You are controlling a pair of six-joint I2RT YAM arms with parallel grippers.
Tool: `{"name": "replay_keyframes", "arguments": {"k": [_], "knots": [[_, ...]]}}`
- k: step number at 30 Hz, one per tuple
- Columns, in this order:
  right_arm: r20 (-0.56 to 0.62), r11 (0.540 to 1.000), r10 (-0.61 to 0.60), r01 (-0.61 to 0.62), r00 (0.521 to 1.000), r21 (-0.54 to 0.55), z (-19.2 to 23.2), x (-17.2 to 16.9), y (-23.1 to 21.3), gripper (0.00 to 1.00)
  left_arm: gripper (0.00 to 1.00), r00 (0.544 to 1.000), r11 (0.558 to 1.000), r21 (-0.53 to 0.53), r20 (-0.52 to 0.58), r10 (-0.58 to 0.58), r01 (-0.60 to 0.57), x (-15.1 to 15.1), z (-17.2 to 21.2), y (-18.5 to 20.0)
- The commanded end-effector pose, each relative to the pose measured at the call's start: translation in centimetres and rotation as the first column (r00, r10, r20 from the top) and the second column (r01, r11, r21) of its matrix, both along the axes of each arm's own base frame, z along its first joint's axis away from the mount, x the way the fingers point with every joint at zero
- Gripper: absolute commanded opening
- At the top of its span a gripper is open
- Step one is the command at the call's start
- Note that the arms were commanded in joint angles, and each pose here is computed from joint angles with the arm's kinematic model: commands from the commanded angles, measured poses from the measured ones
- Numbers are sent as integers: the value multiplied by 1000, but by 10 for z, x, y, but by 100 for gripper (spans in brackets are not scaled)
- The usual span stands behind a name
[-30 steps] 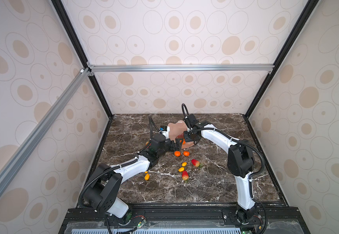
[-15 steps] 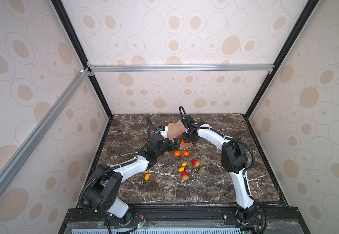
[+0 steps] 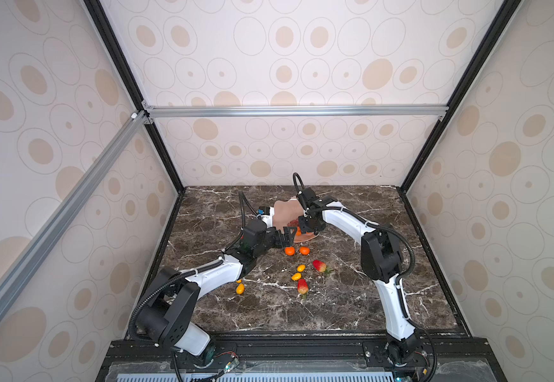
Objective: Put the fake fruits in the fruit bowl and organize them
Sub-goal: 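Lower the tangerine into the pink bowl and open the right gripper, then move the right gripper down to the tangerines beside the bowl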
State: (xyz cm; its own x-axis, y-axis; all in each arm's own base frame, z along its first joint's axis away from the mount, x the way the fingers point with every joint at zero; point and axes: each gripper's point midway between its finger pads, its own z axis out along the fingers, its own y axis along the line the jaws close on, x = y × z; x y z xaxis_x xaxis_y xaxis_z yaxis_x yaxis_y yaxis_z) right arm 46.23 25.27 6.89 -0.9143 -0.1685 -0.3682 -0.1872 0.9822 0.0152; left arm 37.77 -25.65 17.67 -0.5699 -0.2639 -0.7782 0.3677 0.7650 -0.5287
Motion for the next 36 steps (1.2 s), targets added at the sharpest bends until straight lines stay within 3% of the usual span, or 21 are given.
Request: {"name": "replay_keyframes", "arguments": {"k": [1,10,17,22,28,36], "knots": [[-4,1000,-5,5,1000,-17,2,2,-5,54,98,999,999,-32,43,6,-4,-1,17,3],[65,999,3,-6,998,46,47,-4,-3,55,98,998,1000,-15,68,-13,14,-14,26,9],[132,988,-11,-10,991,157,83,-35,-11,56,98,994,999,50,107,-17,11,-42,31,25],[130,975,-25,-5,991,224,75,-79,-21,56,98,989,998,62,143,-29,20,-64,33,24],[154,953,-10,-37,988,300,56,-122,-24,58,98,992,997,46,107,-60,55,-83,14,15],[183,931,-31,-38,983,363,26,-128,-15,59,98,989,992,76,102,-109,101,-95,-4,-4]]}}
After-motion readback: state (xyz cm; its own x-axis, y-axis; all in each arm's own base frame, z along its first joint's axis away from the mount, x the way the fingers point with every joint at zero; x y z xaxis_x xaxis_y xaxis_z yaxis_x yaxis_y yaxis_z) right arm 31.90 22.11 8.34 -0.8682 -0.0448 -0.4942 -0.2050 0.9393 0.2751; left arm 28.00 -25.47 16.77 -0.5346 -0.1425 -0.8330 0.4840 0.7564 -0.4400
